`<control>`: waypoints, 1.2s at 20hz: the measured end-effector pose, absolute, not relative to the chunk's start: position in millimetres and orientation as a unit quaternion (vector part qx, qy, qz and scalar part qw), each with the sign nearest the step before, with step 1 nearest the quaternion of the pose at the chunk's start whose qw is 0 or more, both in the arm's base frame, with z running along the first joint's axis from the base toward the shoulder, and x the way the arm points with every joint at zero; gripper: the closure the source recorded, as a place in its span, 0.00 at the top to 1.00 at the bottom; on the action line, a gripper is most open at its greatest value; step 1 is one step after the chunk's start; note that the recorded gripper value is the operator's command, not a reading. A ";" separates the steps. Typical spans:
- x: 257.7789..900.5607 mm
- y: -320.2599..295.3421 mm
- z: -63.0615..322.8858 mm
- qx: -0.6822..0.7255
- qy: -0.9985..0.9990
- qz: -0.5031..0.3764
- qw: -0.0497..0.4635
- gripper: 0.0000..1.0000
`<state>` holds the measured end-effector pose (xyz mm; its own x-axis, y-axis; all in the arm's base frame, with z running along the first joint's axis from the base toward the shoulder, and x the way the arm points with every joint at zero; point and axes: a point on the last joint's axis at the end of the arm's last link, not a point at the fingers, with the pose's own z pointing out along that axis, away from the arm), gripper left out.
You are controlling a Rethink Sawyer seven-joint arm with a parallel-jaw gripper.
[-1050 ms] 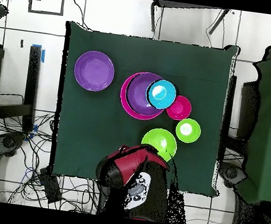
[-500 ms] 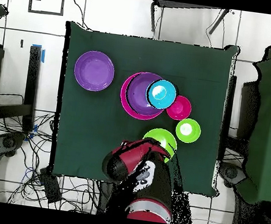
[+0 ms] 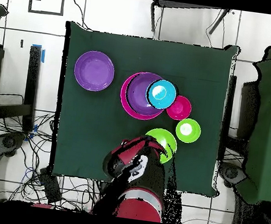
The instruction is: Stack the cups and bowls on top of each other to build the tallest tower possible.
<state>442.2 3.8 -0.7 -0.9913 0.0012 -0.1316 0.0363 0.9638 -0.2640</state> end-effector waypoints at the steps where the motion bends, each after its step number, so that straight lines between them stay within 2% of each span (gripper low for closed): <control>1: 441.8 4.0 -1.6 0.006 0.989 -0.134 0.067 1.00; 9: 433.3 -3.7 -13.1 -0.004 0.989 -0.129 0.066 1.00; 21: 398.4 -29.8 -35.5 -0.017 0.988 -0.154 0.020 1.00; 22: 394.3 -32.1 -37.6 -0.020 0.987 -0.156 0.015 0.00; 24: 393.8 -32.3 -38.1 -0.021 0.987 -0.156 0.015 0.00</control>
